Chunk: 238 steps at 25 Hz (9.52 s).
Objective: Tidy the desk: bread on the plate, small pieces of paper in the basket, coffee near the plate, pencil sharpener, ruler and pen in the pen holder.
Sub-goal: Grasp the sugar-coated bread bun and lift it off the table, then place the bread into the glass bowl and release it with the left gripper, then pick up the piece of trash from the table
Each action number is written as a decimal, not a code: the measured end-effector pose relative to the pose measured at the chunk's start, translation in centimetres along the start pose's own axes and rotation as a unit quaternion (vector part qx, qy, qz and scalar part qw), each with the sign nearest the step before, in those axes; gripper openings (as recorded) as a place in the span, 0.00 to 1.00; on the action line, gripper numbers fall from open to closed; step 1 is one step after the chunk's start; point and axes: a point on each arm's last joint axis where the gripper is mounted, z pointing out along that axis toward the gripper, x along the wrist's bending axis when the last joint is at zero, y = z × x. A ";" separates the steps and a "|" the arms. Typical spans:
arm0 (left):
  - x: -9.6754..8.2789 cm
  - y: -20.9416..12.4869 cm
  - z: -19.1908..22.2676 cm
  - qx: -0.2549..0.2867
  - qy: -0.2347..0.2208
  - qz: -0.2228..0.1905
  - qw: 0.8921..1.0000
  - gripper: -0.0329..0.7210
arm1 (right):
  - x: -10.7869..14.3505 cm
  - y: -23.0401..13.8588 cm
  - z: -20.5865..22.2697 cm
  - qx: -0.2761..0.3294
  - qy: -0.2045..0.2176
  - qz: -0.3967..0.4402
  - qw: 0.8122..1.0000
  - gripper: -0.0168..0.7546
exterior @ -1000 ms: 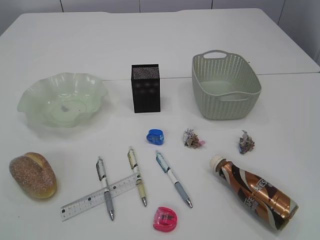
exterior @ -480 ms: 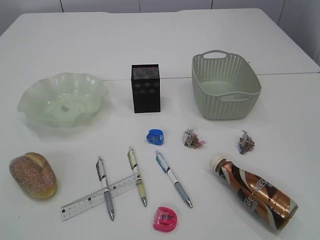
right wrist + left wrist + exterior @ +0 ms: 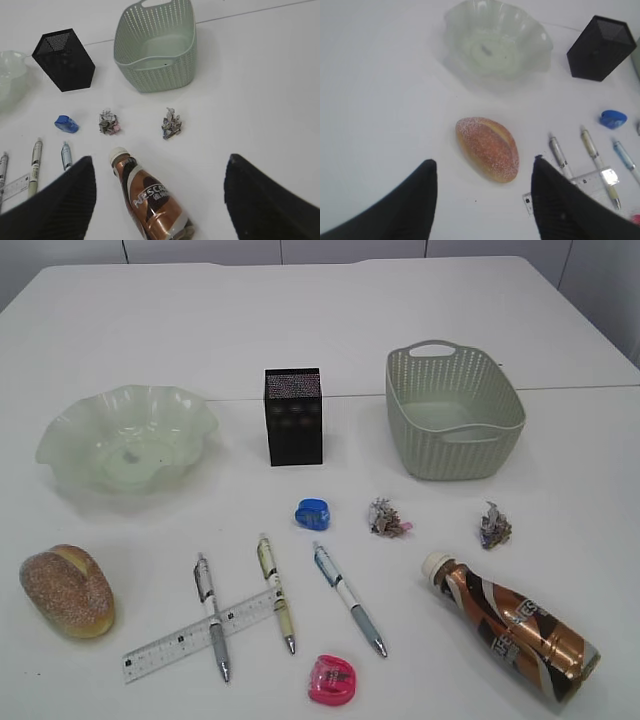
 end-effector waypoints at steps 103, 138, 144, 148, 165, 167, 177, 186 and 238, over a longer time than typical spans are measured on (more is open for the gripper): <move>-4.9 -1.9 27.9 0.351 0.259 -0.188 0.880 0.88 | 0.0 6.7 11.0 0.198 -0.051 -0.020 0.979 0.78; -7.1 11.8 23.0 0.118 0.067 -0.305 0.943 0.69 | -0.2 6.7 11.0 0.199 -0.058 -0.035 0.978 0.78; -8.1 14.7 27.5 0.099 0.056 -0.311 0.943 0.68 | -0.2 6.7 11.0 0.199 -0.060 -0.039 0.977 0.78; -8.4 15.0 31.1 0.102 0.058 -0.312 0.943 0.68 | -0.3 6.7 11.1 0.200 -0.061 -0.040 0.977 0.78; -7.0 10.8 37.6 0.165 0.108 -0.317 0.928 0.81 | -0.5 6.0 12.3 0.231 -0.066 -0.041 0.970 0.78; -7.0 10.7 37.5 0.172 0.114 -0.317 0.926 0.84 | -0.5 6.0 12.3 0.231 -0.066 -0.041 0.970 0.78; -7.2 11.4 35.8 0.193 0.126 -0.296 0.927 0.85 | -0.5 5.8 12.2 0.241 -0.067 -0.041 0.967 0.78; -8.0 15.8 28.1 0.188 0.107 -0.118 0.969 0.77 | -0.5 5.6 11.9 0.257 -0.068 -0.039 0.963 0.78; -5.3 5.9 8.3 0.285 0.027 0.145 0.947 0.69 | 2.4 0.8 29.7 0.367 -0.065 -0.074 0.925 0.78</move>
